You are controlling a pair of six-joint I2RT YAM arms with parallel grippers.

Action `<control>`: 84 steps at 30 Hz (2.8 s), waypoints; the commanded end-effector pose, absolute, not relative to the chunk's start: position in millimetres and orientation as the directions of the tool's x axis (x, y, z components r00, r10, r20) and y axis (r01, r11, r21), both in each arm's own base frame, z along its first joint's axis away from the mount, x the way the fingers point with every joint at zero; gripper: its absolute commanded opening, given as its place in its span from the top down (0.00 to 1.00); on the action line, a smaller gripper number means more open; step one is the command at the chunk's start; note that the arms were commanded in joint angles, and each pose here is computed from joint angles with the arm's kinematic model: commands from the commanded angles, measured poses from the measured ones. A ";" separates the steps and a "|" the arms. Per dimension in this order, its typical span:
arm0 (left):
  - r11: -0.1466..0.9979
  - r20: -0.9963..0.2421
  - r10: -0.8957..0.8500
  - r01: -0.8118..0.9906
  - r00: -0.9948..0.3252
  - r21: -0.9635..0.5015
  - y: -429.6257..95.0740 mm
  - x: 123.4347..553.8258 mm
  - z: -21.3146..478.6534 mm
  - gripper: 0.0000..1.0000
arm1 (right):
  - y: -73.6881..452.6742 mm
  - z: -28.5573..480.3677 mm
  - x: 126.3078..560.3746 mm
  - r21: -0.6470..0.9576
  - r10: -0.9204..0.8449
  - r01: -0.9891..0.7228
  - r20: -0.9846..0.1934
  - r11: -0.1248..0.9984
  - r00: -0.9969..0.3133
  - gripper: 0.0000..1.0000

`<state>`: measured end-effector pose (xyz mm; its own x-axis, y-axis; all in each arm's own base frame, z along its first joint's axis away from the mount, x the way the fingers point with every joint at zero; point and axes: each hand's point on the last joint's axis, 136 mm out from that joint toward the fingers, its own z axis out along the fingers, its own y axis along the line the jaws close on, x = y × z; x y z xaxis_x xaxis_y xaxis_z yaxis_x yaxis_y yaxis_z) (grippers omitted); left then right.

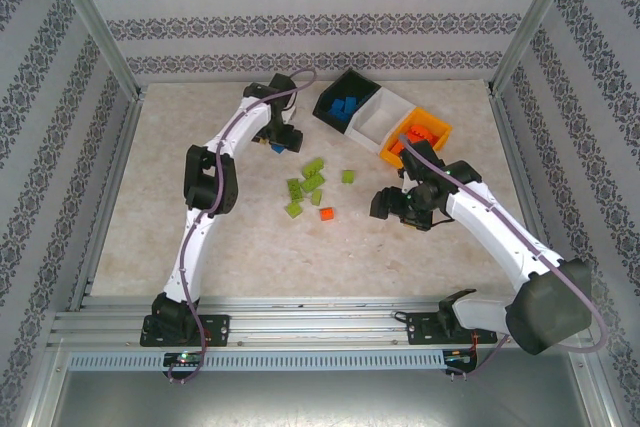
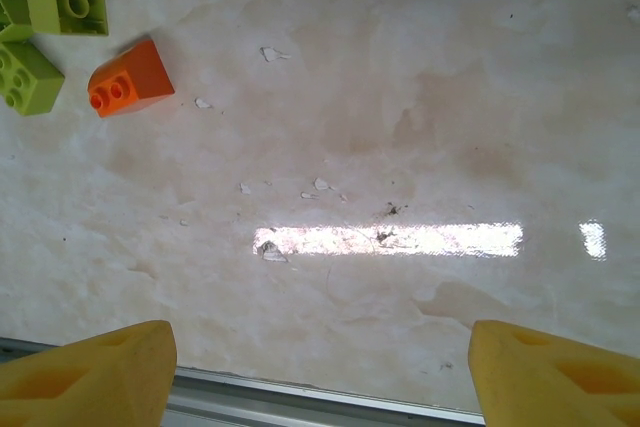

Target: Sort the legos into containers by color

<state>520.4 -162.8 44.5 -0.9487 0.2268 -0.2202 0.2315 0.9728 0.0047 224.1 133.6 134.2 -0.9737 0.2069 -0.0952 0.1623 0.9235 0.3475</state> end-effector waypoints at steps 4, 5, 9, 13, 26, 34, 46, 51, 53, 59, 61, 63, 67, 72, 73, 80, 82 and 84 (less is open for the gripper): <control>0.972 -0.239 0.224 0.234 -0.945 -0.014 -166.5 529.7 38.2 0.21 | 129.9 143.2 222.0 0.323 0.210 0.166 -0.108 0.932 -0.972 0.22; 0.972 -0.235 0.224 0.233 -0.946 -0.014 -166.5 529.2 35.9 0.22 | 130.0 143.4 222.4 0.322 0.211 0.167 -0.108 0.932 -0.971 0.22; 0.973 -0.225 0.222 0.229 -0.949 -0.008 -165.0 528.6 31.5 0.28 | 130.3 143.5 223.4 0.320 0.209 0.165 -0.106 0.933 -0.972 0.22; 0.974 -0.220 0.218 0.226 -0.951 -0.010 -165.4 528.3 27.9 0.34 | 130.4 143.6 222.7 0.319 0.205 0.163 -0.104 0.934 -0.973 0.22; 0.978 -0.206 0.182 0.198 -0.962 -0.060 -171.8 521.6 31.6 0.61 | 131.3 142.6 222.8 0.322 0.202 0.160 -0.104 0.933 -0.974 0.22; 0.978 -0.218 0.150 0.176 -0.964 -0.109 -178.9 511.0 53.9 0.63 | 132.6 142.3 224.8 0.338 0.220 0.169 -0.118 0.926 -0.968 0.22; 0.865 -0.440 0.002 0.221 -0.898 -0.449 -247.4 532.5 155.2 0.64 | 125.7 143.7 224.7 0.339 0.248 0.184 -0.154 0.922 -0.956 0.23; 0.727 -0.481 -0.146 0.236 -0.865 -0.645 -284.4 561.5 184.8 0.64 | 115.2 146.8 221.8 0.345 0.279 0.210 -0.165 0.915 -0.946 0.22; 0.657 -0.466 -0.214 0.227 -0.858 -0.719 -297.0 574.9 191.4 0.64 | 109.0 148.2 220.7 0.347 0.296 0.225 -0.169 0.910 -0.940 0.22; 0.456 -0.365 -0.360 0.180 -0.859 -0.872 -323.6 610.4 192.9 0.64 | 91.2 150.4 214.9 0.356 0.342 0.264 -0.177 0.897 -0.923 0.22; 0.406 -0.335 -0.388 0.167 -0.859 -0.899 -329.7 618.6 191.1 0.64 | 86.5 149.4 212.0 0.357 0.351 0.274 -0.172 0.893 -0.920 0.22; 0.379 -0.311 -0.409 0.150 -0.858 -0.913 -333.9 624.8 185.5 0.64 | 82.1 148.4 210.0 0.356 0.360 0.284 -0.170 0.890 -0.917 0.22; 0.339 -0.278 -0.437 0.129 -0.855 -0.932 -338.7 634.7 178.8 0.62 | 76.2 145.8 205.9 0.359 0.374 0.299 -0.162 0.884 -0.913 0.22; 0.345 -0.272 -0.440 0.119 -0.856 -0.931 -340.9 637.8 170.8 0.45 | 71.2 142.5 204.1 0.364 0.390 0.315 -0.151 0.877 -0.908 0.22; 0.351 -0.276 -0.439 0.119 -0.855 -0.929 -340.6 637.6 170.3 0.39 | 70.8 142.3 204.2 0.366 0.389 0.314 -0.151 0.876 -0.909 0.22; 0.371 -0.294 -0.424 0.132 -0.857 -0.919 -339.3 634.2 174.7 0.27 | 72.5 140.6 208.7 0.375 0.381 0.307 -0.141 0.875 -0.914 0.22; 0.376 -0.302 -0.417 0.140 -0.857 -0.916 -338.7 632.7 178.5 0.26 | 73.4 140.6 209.5 0.379 0.379 0.303 -0.142 0.874 -0.915 0.22; 0.386 -0.316 -0.403 0.154 -0.859 -0.910 -338.6 629.9 182.0 0.26 | 74.2 140.9 210.2 0.385 0.383 0.306 -0.141 0.871 -0.913 0.22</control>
